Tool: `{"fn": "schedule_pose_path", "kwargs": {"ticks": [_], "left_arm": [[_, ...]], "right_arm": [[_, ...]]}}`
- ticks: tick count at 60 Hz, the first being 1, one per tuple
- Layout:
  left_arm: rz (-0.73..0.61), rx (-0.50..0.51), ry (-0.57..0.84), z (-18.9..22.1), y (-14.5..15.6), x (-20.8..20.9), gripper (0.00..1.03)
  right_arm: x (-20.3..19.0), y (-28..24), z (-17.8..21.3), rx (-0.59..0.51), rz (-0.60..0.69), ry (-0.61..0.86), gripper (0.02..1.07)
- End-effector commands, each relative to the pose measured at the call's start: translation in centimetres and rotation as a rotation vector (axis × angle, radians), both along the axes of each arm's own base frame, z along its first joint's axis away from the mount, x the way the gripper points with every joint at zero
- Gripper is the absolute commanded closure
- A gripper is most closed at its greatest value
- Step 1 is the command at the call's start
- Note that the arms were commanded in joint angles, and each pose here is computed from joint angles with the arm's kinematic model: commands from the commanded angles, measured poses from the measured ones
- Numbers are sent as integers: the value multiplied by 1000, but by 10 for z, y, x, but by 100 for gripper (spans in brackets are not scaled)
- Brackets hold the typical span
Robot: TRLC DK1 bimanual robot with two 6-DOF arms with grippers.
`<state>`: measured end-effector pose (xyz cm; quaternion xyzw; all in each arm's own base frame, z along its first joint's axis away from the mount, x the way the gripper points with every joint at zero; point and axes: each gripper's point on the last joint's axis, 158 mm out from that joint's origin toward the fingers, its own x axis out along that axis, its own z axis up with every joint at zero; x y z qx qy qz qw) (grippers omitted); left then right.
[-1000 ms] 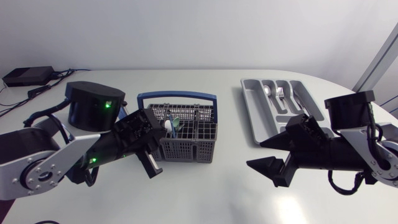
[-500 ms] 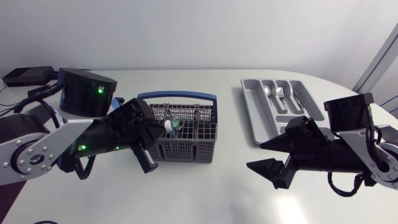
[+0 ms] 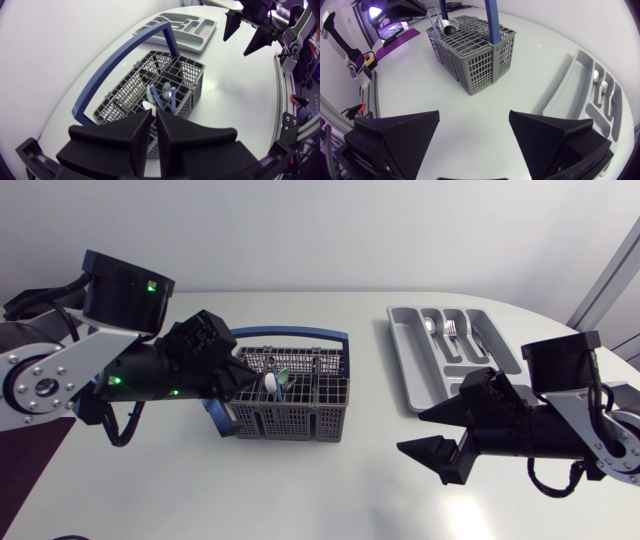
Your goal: Unload the cutlery basket into the drawer organizer.
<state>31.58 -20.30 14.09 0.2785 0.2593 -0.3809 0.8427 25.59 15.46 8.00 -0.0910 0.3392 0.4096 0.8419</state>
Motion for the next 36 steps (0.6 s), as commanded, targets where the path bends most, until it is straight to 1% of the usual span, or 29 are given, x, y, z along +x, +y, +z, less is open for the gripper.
{"fn": "schedule_pose_path", "kwargs": {"ticks": [1,4,6,10,14,17,20,24,29,33,36], "left_arm": [[46,-33,-2,12,5,14,89],[84,-40,-1,14,12,21,89],[99,-41,1,15,15,25,85],[147,-48,29,13,24,32,83],[157,-52,51,10,26,36,73],[166,-69,65,10,29,39,71],[163,-90,96,9,29,39,67],[163,-78,144,0,31,37,67],[152,-121,215,-4,32,34,66],[162,-153,254,-4,36,35,54],[165,-158,276,-6,38,33,53]], "right_arm": [[-7,-1,-6,-1,12,8,7],[-7,-1,-7,-2,13,9,7],[-7,-2,-7,-3,13,9,7],[-7,-2,-8,-3,11,10,7],[-8,-2,-8,-2,14,10,7],[-8,-2,-8,-2,14,10,7],[-7,-2,-7,-2,14,9,7],[-8,-2,-8,-2,15,10,7],[-8,-2,-9,-4,14,12,7],[-7,-2,-9,-5,13,11,7],[-7,-2,-8,-5,15,10,7]]}}
